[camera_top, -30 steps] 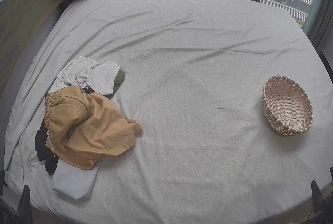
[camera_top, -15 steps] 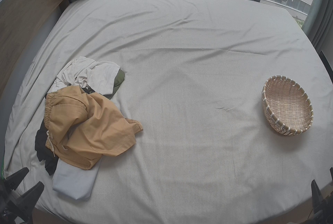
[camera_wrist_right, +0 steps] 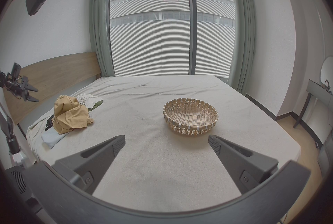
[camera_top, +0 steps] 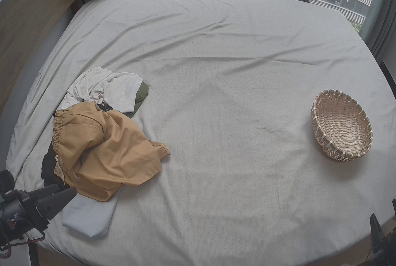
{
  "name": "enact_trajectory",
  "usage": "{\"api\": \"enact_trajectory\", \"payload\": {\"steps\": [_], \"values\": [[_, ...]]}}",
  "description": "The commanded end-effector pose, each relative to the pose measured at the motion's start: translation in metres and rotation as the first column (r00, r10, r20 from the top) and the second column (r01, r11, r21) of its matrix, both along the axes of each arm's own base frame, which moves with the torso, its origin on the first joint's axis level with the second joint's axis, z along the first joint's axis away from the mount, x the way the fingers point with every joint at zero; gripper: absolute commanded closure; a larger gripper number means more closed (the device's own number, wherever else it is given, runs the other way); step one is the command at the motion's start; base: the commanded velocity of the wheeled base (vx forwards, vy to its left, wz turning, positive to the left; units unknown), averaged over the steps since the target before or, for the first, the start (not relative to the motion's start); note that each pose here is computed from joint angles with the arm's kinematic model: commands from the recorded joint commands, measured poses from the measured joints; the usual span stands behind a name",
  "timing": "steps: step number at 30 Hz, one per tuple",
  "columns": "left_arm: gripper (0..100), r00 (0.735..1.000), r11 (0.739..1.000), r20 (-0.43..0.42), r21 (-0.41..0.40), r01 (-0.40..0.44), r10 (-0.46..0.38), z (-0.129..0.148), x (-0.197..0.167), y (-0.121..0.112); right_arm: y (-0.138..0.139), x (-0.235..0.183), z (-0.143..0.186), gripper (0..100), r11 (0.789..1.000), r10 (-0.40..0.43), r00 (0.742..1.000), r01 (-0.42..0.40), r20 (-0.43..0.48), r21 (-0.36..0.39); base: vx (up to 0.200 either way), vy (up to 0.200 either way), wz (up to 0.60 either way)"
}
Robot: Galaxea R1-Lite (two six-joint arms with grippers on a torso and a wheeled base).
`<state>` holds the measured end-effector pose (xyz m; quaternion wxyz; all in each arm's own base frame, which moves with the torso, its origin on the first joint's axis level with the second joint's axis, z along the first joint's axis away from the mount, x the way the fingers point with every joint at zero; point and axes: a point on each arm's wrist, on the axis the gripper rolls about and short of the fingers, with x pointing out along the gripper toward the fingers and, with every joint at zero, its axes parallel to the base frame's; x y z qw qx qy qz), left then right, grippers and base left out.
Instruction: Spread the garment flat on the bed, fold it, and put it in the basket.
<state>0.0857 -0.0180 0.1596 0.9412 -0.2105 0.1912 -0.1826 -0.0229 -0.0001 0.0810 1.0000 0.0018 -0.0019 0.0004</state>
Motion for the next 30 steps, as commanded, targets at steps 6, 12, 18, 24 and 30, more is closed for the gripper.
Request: {"api": "enact_trajectory", "payload": {"steps": [6, 12, 18, 24, 30], "values": [[0, 0.985, 1.0, -0.172, 0.02, -0.006, 0.009, -0.023, 0.054, -0.006, 0.0, 0.001, -0.005, 0, 1.0, 0.001, 1.0, -0.001, -0.01, -0.001, 0.0, 0.0, 0.0], [0, 0.971, 0.999, -0.236, -0.014, -0.03, 0.026, -0.037, 0.076, -0.008, 0.0, 0.001, -0.005, 0, 1.0, 0.001, 1.0, -0.001, -0.01, -0.001, 0.0, 0.0, 0.0], [0, 0.955, 0.999, -0.294, -0.018, -0.04, 0.032, -0.053, 0.092, -0.01, 0.0, 0.001, -0.005, 0, 1.0, 0.001, 1.0, -0.001, -0.01, 0.001, 0.0, 0.0, 0.0], [0, 0.941, 0.999, -0.335, -0.013, -0.045, 0.038, -0.072, 0.111, -0.012, 0.0, 0.001, -0.005, 0, 1.0, -0.001, 1.0, 0.001, -0.01, 0.001, 0.0, 0.0, 0.0], [0, 0.935, 0.999, -0.351, -0.008, -0.049, 0.043, -0.089, 0.123, -0.013, 0.0, 0.001, -0.005, 0, 1.0, -0.001, 1.0, 0.001, -0.01, 0.001, 0.0, 0.0, 0.0]]}}
